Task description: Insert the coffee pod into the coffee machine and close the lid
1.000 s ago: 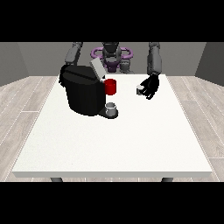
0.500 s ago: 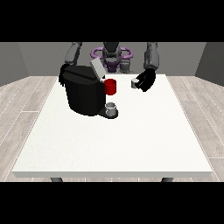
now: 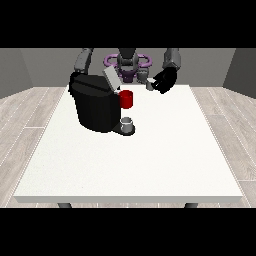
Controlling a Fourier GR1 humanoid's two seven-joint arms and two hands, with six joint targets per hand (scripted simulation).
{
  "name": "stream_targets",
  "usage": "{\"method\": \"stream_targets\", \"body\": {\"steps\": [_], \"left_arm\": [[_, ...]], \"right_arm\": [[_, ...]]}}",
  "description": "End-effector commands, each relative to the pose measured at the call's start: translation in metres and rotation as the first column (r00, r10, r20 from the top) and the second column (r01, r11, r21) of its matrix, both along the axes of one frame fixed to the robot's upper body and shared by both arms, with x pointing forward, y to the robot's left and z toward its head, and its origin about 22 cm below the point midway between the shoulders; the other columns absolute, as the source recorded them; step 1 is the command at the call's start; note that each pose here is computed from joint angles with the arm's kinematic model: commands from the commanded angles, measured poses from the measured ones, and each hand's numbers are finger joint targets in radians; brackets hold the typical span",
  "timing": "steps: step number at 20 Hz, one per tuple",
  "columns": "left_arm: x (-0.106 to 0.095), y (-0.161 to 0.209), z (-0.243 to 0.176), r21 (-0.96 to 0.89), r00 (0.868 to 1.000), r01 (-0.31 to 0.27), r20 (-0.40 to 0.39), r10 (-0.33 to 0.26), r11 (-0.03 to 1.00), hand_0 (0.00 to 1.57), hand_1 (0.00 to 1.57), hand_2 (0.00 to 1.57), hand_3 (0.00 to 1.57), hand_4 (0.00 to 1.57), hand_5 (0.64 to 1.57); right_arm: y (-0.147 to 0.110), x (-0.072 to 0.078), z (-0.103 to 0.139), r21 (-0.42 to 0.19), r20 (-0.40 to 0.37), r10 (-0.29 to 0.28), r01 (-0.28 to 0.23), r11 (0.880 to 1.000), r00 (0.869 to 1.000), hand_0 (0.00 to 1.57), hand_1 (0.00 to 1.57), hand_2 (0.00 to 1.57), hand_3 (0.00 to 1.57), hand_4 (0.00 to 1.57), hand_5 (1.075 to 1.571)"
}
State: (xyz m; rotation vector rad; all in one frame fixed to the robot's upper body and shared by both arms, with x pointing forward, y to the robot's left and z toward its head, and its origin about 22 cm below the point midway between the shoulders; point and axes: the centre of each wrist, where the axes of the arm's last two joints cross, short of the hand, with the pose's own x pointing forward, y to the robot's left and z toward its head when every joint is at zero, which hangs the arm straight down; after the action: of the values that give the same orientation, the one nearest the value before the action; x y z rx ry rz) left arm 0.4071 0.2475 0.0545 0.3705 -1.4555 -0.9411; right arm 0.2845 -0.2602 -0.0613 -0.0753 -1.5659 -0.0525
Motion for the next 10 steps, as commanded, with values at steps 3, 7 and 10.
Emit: {"method": "stream_targets", "body": {"steps": [3, 7, 10], "left_arm": [[0.0, -0.018, 0.013, 0.019, 0.998, 0.056, -0.021, -0.056, 0.998, 1.45, 1.45, 1.45, 1.39, 0.6, 1.571], [0.011, -0.032, 0.037, 0.003, 0.999, 0.03, 0.014, -0.03, 1.0, 1.34, 1.34, 1.4, 1.38, 0.65, 1.571], [0.02, -0.036, 0.061, -0.104, 1.0, -0.013, 0.026, 0.015, 0.995, 1.37, 1.37, 1.41, 1.37, 0.65, 1.571]], "right_arm": [[-0.001, -0.001, -0.003, 0.003, -0.028, -0.044, 0.044, 0.999, 0.999, 0.0, 0.0, 0.0, 0.0, 0.32, 1.571], [0.009, 0.002, 0.002, -0.025, 0.014, 0.004, -0.004, 1.0, 1.0, 0.0, 0.0, 0.0, 0.0, 0.31, 1.571], [-0.004, -0.009, -0.009, -0.005, 0.015, 0.02, -0.02, 1.0, 1.0, 0.0, 0.0, 0.0, 0.0, 0.17, 1.571]]}}
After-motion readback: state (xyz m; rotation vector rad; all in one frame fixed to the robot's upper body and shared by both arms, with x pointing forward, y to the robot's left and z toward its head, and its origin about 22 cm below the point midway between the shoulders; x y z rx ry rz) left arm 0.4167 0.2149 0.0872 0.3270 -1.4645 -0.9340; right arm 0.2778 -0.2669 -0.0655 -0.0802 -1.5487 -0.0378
